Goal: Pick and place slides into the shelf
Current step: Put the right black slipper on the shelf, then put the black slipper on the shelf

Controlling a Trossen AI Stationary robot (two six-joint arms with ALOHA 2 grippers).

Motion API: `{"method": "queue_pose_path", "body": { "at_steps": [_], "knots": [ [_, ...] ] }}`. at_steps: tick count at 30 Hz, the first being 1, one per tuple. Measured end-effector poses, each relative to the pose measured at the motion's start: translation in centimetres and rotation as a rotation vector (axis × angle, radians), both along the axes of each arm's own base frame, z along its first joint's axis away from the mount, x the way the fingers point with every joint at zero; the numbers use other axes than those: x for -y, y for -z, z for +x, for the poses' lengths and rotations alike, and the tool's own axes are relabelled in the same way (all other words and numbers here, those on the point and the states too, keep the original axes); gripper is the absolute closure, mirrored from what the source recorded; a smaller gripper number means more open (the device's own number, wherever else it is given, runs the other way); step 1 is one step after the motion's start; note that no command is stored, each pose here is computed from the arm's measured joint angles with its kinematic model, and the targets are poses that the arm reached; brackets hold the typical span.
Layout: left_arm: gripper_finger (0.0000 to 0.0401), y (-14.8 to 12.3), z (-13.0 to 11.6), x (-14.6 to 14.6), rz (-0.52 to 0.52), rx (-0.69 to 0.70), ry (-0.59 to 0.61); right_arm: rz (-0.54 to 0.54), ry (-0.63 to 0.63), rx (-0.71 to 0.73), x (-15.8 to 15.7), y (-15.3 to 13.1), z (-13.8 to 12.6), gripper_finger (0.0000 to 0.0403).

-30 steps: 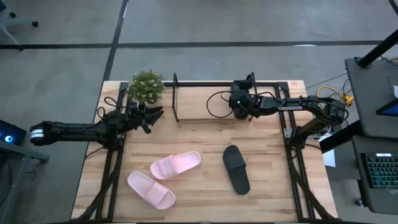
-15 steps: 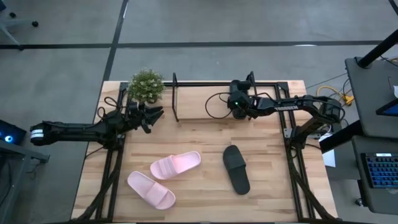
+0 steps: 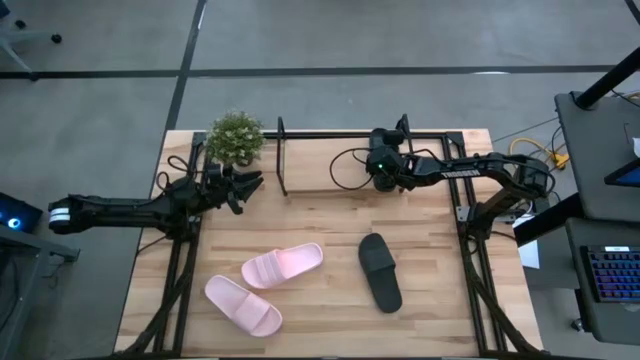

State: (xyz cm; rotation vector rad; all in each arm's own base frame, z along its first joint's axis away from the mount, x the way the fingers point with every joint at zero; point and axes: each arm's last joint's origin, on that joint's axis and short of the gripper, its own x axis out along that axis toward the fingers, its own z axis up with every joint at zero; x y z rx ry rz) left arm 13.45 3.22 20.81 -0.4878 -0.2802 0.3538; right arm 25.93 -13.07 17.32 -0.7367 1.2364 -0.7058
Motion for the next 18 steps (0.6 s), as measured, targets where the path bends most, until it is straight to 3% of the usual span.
{"method": "queue_pose_path", "body": {
  "at_steps": [18],
  "knots": [
    [0.0257,0.0,0.0,0.0,0.0,0.0,0.0,0.011,0.037,0.072,-0.4,-1.6,-0.9,0.0242]
  ]
}}
